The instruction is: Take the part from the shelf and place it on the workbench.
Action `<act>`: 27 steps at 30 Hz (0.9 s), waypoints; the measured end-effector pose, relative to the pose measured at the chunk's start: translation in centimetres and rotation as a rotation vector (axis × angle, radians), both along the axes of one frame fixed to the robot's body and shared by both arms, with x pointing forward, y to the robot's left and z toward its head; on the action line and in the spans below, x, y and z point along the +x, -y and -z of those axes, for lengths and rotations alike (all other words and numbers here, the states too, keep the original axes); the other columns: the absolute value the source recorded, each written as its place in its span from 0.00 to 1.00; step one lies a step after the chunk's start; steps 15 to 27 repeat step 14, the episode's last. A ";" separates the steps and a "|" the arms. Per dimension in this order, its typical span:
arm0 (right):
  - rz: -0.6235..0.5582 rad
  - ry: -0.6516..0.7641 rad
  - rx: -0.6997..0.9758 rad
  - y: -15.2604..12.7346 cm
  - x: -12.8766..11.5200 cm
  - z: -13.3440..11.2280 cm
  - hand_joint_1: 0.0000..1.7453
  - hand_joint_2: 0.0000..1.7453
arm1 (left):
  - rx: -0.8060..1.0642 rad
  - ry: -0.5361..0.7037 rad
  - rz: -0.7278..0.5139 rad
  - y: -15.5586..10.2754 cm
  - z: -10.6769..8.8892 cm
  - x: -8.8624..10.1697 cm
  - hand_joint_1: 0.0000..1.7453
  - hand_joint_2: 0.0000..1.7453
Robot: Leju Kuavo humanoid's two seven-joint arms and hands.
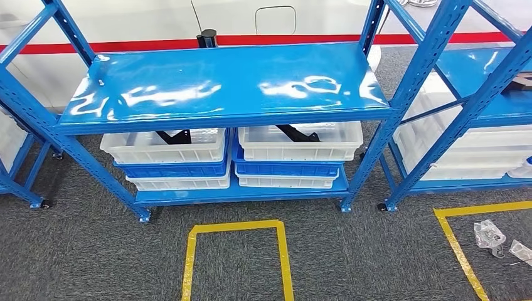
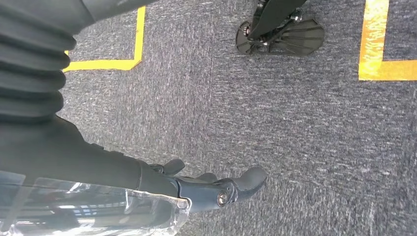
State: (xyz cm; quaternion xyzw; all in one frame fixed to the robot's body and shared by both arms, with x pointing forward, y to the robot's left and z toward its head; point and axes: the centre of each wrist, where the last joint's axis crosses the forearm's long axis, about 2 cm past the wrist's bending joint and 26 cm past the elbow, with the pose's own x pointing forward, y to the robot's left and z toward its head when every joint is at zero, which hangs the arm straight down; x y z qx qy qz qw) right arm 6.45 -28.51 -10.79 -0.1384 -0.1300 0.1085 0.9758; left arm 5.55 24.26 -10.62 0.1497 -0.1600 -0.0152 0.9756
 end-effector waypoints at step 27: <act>0.025 -0.020 0.000 0.0 -0.2 0.0 0.00 1.00 | -0.003 -0.004 -0.010 -0.1 0.0 0.0 0.00 1.00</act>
